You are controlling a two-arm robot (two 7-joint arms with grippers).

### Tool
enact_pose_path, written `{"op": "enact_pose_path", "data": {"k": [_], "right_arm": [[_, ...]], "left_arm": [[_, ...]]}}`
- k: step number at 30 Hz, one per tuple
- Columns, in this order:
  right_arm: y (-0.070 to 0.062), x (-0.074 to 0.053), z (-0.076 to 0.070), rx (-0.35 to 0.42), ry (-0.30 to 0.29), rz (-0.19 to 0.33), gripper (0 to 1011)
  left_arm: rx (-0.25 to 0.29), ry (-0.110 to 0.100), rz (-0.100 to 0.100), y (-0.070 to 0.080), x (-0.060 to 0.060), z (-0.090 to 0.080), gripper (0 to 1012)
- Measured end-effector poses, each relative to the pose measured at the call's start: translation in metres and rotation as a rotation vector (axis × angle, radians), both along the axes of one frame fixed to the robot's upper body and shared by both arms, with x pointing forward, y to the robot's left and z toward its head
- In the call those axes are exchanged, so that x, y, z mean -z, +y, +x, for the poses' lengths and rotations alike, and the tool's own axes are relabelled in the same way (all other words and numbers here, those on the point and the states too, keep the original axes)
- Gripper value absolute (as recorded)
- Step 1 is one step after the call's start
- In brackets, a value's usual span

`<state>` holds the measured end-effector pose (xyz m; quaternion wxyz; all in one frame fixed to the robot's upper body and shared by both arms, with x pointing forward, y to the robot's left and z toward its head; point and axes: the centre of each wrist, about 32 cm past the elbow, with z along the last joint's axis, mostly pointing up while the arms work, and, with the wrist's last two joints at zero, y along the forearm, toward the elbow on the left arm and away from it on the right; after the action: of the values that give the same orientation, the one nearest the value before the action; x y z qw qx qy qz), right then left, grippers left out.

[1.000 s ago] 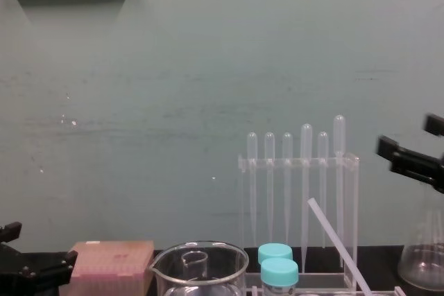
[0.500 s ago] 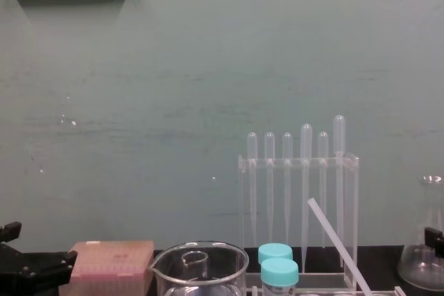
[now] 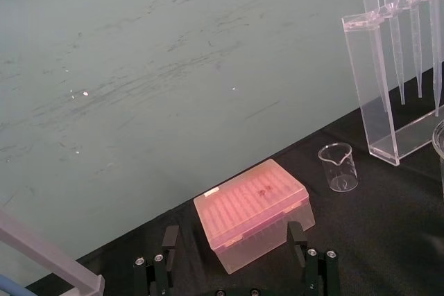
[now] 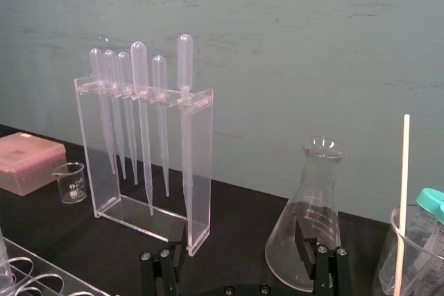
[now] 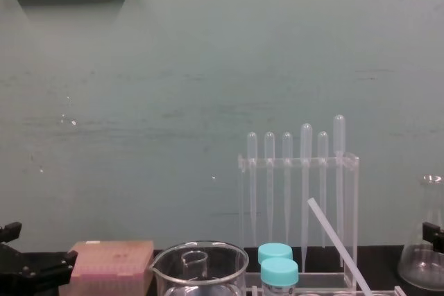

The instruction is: Pick up the stirring rod with one hand, then place it down.

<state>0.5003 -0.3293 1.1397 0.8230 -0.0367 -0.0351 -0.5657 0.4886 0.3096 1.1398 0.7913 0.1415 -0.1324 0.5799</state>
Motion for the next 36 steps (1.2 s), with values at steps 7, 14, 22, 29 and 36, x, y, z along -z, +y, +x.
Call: {"op": "enact_pose_path", "data": {"k": [7, 14, 22, 29, 36], "right_arm": [[0.0003, -0.0001, 0.0001, -0.002, -0.003, 0.001, 1003], [0.0004, -0.0003, 0.0003, -0.003, -0.004, 0.001, 1003], [0.0004, -0.0005, 0.0005, -0.004, -0.006, 0.001, 1003], [0.0004, -0.0005, 0.0005, -0.004, -0.007, 0.001, 1003], [0.0004, -0.0005, 0.0005, -0.004, -0.007, 0.001, 1003]], "left_arm": [[0.0, 0.0, 0.0, 0.0, 0.0, 0.0, 1000], [0.0, 0.0, 0.0, 0.0, 0.0, 0.0, 1000], [0.0, 0.0, 0.0, 0.0, 0.0, 0.0, 1000], [0.0, 0.0, 0.0, 0.0, 0.0, 0.0, 1000], [0.0, 0.0, 0.0, 0.0, 0.0, 0.0, 1000]]}}
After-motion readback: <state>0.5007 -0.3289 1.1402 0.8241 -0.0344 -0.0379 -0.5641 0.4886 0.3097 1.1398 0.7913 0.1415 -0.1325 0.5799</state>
